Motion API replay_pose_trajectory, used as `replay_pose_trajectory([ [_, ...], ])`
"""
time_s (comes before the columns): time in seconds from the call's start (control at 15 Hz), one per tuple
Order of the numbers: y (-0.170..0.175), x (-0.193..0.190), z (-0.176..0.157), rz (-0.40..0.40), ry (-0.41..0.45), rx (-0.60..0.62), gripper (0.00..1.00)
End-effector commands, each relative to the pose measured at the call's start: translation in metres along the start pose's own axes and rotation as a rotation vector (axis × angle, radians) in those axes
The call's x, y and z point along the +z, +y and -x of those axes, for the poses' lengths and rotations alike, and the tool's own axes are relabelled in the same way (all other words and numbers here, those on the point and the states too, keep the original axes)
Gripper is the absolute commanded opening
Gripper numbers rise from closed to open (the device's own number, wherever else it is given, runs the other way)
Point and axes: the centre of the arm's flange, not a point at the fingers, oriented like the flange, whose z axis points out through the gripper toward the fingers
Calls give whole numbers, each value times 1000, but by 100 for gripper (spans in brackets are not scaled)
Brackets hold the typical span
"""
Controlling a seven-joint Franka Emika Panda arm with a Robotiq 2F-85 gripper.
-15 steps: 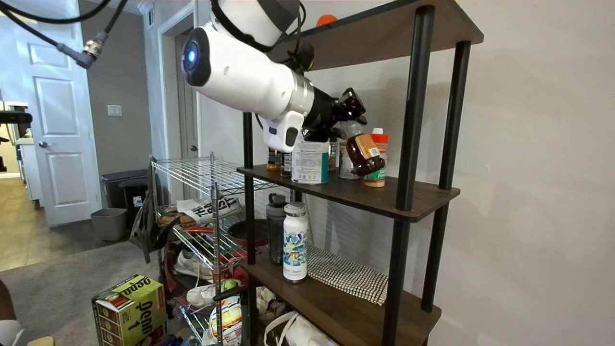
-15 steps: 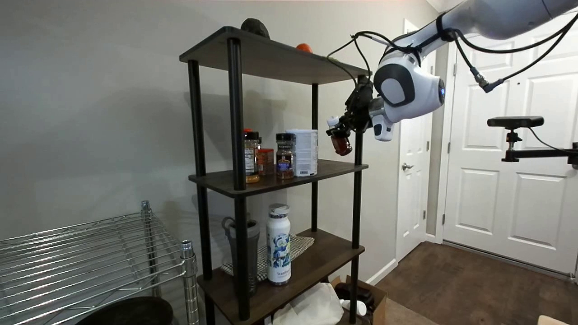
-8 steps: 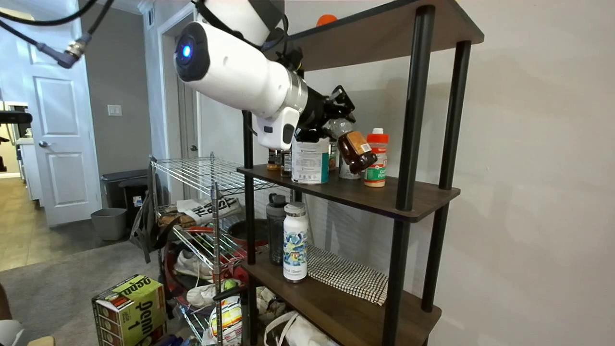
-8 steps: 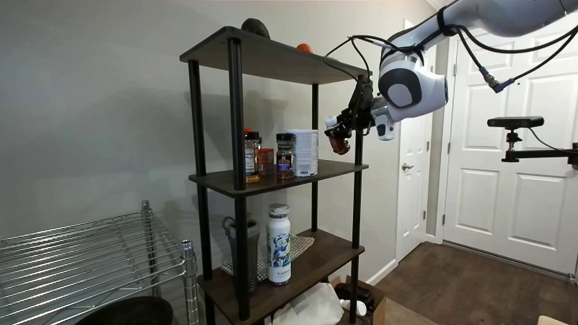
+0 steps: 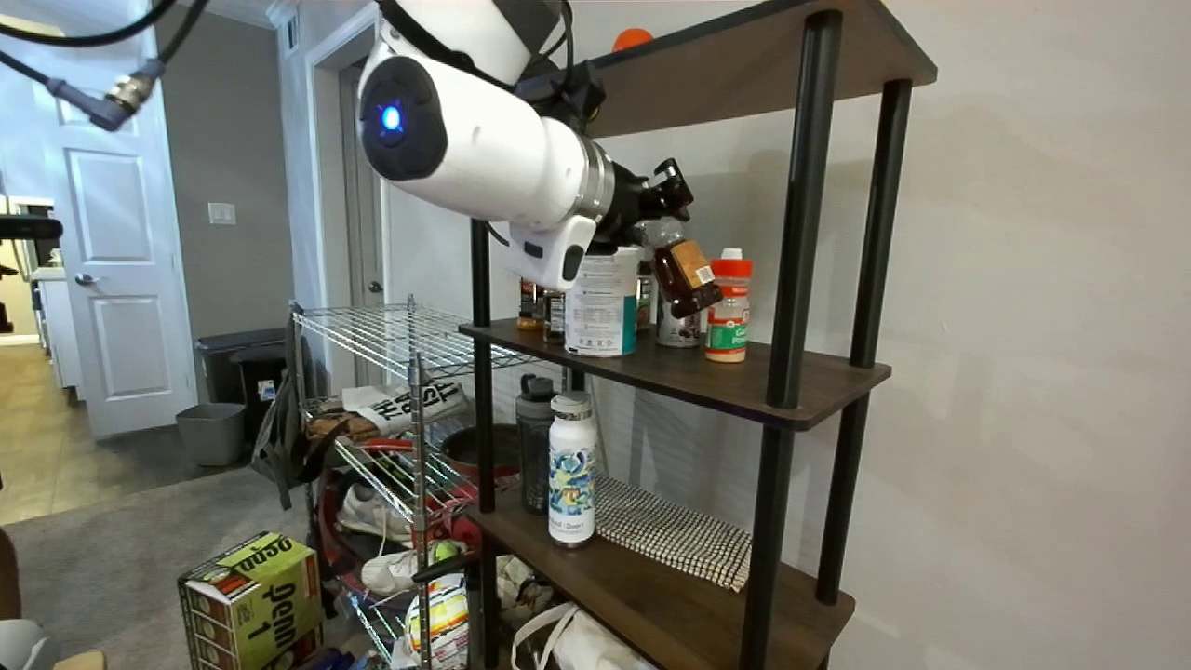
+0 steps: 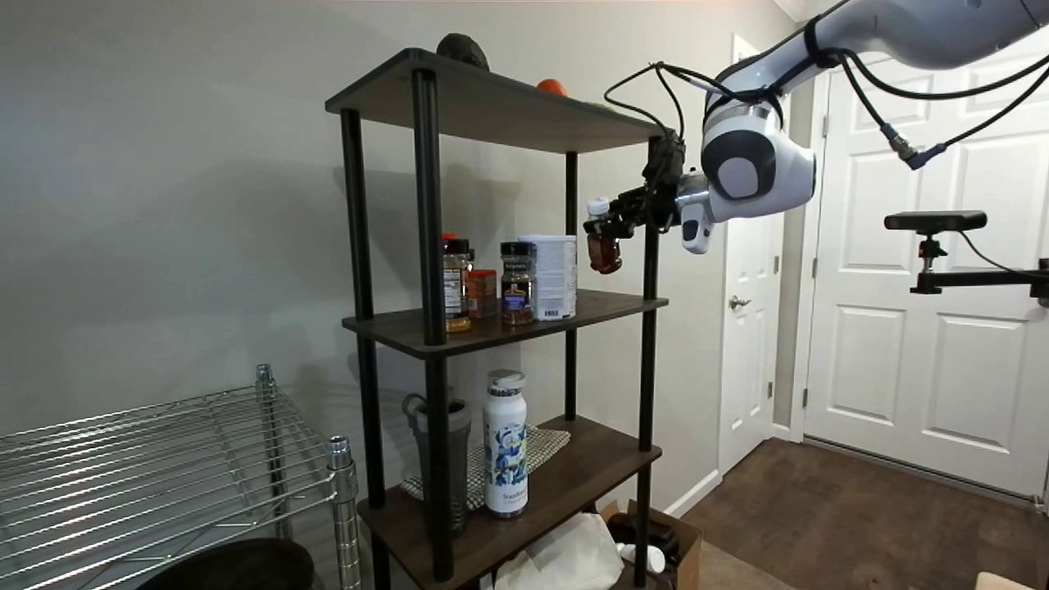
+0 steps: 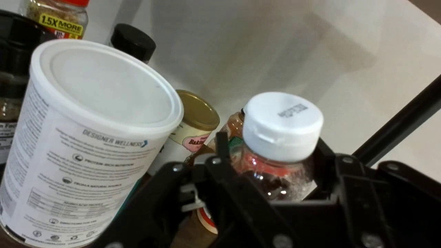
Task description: Move the white container on the second top shelf to the left, then remove the first right bottle from the shelf
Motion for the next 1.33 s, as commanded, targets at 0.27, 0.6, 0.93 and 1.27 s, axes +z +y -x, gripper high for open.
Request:
replay_pose_trajectory([
  [0.27, 27, 23, -4, 75, -63, 183, 31],
  [0.6, 47, 31, 1, 102, -33, 207, 31],
  [0.93, 50, 13, 7, 71, -6, 198, 31],
  [1.27, 57, 10, 0, 94, 9, 235, 31],
])
